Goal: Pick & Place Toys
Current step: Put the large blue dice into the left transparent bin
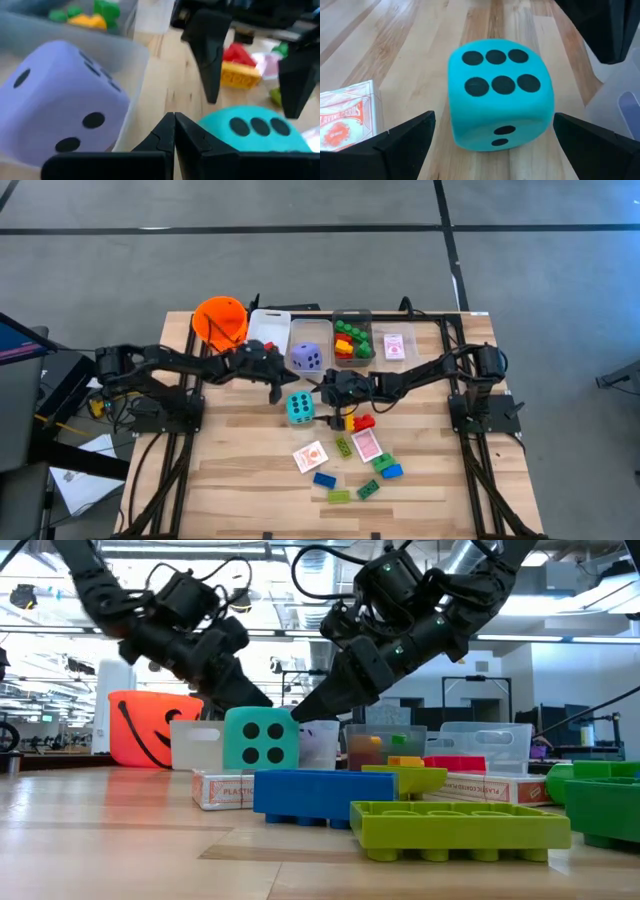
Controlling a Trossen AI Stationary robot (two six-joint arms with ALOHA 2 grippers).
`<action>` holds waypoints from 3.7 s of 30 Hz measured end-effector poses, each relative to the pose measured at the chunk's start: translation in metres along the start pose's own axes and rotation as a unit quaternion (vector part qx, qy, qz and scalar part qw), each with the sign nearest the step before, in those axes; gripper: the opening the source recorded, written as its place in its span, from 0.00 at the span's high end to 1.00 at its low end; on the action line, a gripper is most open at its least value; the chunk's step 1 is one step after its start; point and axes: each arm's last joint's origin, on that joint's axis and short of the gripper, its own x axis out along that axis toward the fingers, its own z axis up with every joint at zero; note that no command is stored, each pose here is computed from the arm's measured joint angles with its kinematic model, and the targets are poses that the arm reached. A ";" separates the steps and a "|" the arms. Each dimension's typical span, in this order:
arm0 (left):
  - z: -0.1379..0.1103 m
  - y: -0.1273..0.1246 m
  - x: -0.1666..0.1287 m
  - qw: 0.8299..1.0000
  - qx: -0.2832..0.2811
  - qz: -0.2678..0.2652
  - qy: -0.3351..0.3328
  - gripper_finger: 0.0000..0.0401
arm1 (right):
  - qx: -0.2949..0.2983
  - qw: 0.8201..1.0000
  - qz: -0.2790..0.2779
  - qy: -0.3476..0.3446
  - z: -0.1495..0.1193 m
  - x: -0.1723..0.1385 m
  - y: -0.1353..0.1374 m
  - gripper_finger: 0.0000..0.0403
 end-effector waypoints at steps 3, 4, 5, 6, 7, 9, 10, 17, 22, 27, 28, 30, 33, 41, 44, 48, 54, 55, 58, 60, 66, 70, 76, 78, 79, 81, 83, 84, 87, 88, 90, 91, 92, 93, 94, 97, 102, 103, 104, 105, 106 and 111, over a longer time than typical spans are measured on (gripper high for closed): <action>0.010 0.004 0.002 0.999 -0.007 0.004 0.045 1.00 | 0.001 1.000 -0.001 0.003 -0.001 0.000 -0.001 0.01; 0.014 0.004 0.003 0.999 -0.009 0.005 0.054 1.00 | 0.001 1.000 -0.001 0.003 -0.001 0.000 -0.001 0.01; 0.019 0.004 0.003 0.998 -0.011 0.005 0.060 1.00 | 0.001 1.000 -0.001 0.003 -0.001 0.000 -0.001 0.01; 0.023 0.005 0.004 0.998 -0.013 0.005 0.064 1.00 | 0.001 1.000 -0.001 0.003 -0.001 0.000 -0.001 0.01; 0.026 0.005 0.004 0.998 -0.015 0.005 0.069 1.00 | 0.001 1.000 -0.001 0.003 -0.001 0.000 -0.001 0.01; 0.031 0.004 0.006 0.997 -0.021 0.002 0.074 1.00 | 0.001 1.000 -0.001 0.003 -0.001 0.000 -0.001 0.01; 0.033 0.003 0.008 0.997 -0.027 0.000 0.079 1.00 | 0.001 1.000 -0.001 0.003 -0.001 0.000 -0.001 0.01; 0.023 0.000 0.036 0.987 -0.066 -0.065 0.129 1.00 | 0.002 1.000 -0.003 0.010 -0.002 0.000 -0.001 0.01; 0.020 0.001 0.053 0.981 -0.077 -0.104 0.148 1.00 | 0.002 1.000 -0.003 0.018 -0.004 0.000 -0.001 0.01; 0.021 -0.001 0.056 0.976 -0.080 -0.141 0.148 1.00 | 0.003 1.000 -0.003 0.024 -0.005 0.000 -0.001 0.01; 0.021 0.000 0.055 0.976 -0.080 -0.138 0.148 1.00 | 0.003 1.000 -0.003 0.025 -0.005 0.000 -0.001 0.01; 0.024 0.002 0.053 0.979 -0.077 -0.126 0.140 1.00 | 0.003 1.000 -0.003 0.024 -0.005 0.000 -0.001 0.01; 0.032 0.005 0.047 0.986 -0.068 -0.083 0.125 1.00 | 0.002 1.000 -0.002 0.023 -0.005 0.000 -0.001 0.01; 0.056 -0.001 0.013 0.993 -0.061 -0.019 0.103 1.00 | 0.000 1.000 0.013 0.012 -0.003 0.000 0.002 0.01; 0.055 -0.010 -0.002 0.986 -0.088 -0.018 0.142 1.00 | -0.004 1.000 0.016 0.000 0.000 0.000 0.004 0.01; 0.046 -0.030 -0.011 0.972 -0.111 -0.007 0.205 1.00 | -0.012 0.999 0.037 -0.011 0.002 0.000 0.007 0.01; 0.038 -0.060 -0.011 0.962 -0.113 -0.021 0.247 1.00 | -0.011 0.999 0.037 -0.009 0.001 0.000 0.004 0.01; 0.037 -0.063 -0.011 0.961 -0.115 -0.024 0.250 1.00 | -0.010 0.999 0.036 -0.009 0.001 0.000 0.003 0.01; 0.036 -0.071 -0.011 0.960 -0.110 -0.033 0.254 1.00 | -0.010 0.999 0.036 -0.010 0.001 0.000 0.003 0.01; 0.035 -0.074 -0.011 0.960 -0.107 -0.037 0.256 1.00 | -0.010 0.999 0.036 -0.010 0.001 0.000 0.003 0.01; 0.029 -0.078 -0.015 0.948 -0.125 -0.028 0.293 1.00 | -0.011 0.999 0.036 -0.010 0.002 0.000 0.003 0.01; 0.026 -0.077 -0.014 0.943 -0.131 -0.023 0.305 1.00 | -0.011 0.999 0.036 -0.016 0.003 0.000 0.003 0.01; 0.015 -0.076 -0.001 0.934 -0.132 -0.016 0.332 1.00 | -0.011 0.999 0.035 -0.021 0.004 0.000 0.003 0.01; 0.010 -0.074 0.006 0.932 -0.134 -0.013 0.336 1.00 | -0.010 0.999 0.036 -0.021 0.004 0.000 0.003 0.01; 0.009 -0.073 0.009 0.932 -0.135 -0.012 0.336 1.00 | -0.009 0.999 0.036 -0.020 0.003 0.000 0.003 0.01; 0.007 -0.072 0.016 0.934 -0.136 -0.012 0.331 1.00 | -0.007 0.999 0.037 -0.019 0.003 0.000 0.003 0.01; 0.006 -0.071 0.019 0.935 -0.137 -0.011 0.328 1.00 | -0.006 0.999 0.037 -0.019 0.003 0.000 0.003 0.01; 0.006 -0.070 0.020 0.936 -0.136 -0.012 0.325 1.00 | -0.006 0.999 0.037 -0.019 0.003 0.000 0.003 0.01; 0.007 -0.069 0.021 0.938 -0.136 -0.012 0.319 1.00 | -0.006 0.999 0.050 -0.019 0.003 0.000 0.004 0.01; 0.008 -0.069 0.021 0.940 -0.137 -0.013 0.314 1.00 | -0.006 0.998 0.054 -0.019 0.003 0.000 0.004 0.01; 0.008 -0.069 0.021 0.939 -0.137 -0.013 0.315 1.00 | -0.006 0.998 0.063 -0.020 0.003 0.000 0.005 0.01; 0.009 -0.068 0.020 0.940 -0.137 -0.013 0.313 1.00 | -0.006 0.998 0.066 -0.020 0.003 0.000 0.005 0.01; 0.010 -0.068 0.020 0.940 -0.136 -0.014 0.312 1.00 | -0.006 0.998 0.067 -0.020 0.003 0.000 0.005 0.01; 0.010 -0.068 0.020 0.940 -0.136 -0.014 0.311 1.00 | -0.006 0.998 0.067 -0.020 0.003 0.000 0.005 0.01; 0.010 -0.068 0.020 0.941 -0.136 -0.013 0.311 1.00 | -0.006 0.997 0.067 -0.020 0.003 0.000 0.005 0.01; 0.010 -0.068 0.020 0.941 -0.135 -0.009 0.309 1.00 | -0.006 0.998 0.058 -0.019 0.003 0.000 0.005 0.01; 0.011 -0.068 0.021 0.943 -0.134 -0.009 0.303 1.00 | -0.007 0.999 0.036 -0.019 0.003 0.000 0.004 0.01; 0.011 -0.068 0.021 0.944 -0.134 -0.010 0.303 1.00 | -0.007 0.999 0.035 -0.019 0.003 0.000 0.004 0.01; 0.011 -0.068 0.021 0.944 -0.134 -0.010 0.302 1.00 | -0.007 0.999 0.035 -0.019 0.003 0.000 0.004 0.01; 0.011 -0.068 0.021 0.944 -0.134 -0.010 0.302 1.00 | -0.008 0.999 0.035 -0.020 0.004 0.000 0.004 0.01; 0.011 -0.068 0.021 0.944 -0.134 -0.010 0.302 1.00 | -0.008 0.999 0.035 -0.020 0.004 0.000 0.004 0.01; 0.011 -0.068 0.021 0.944 -0.134 -0.010 0.302 1.00 | -0.008 0.999 0.034 -0.020 0.004 0.000 0.004 0.01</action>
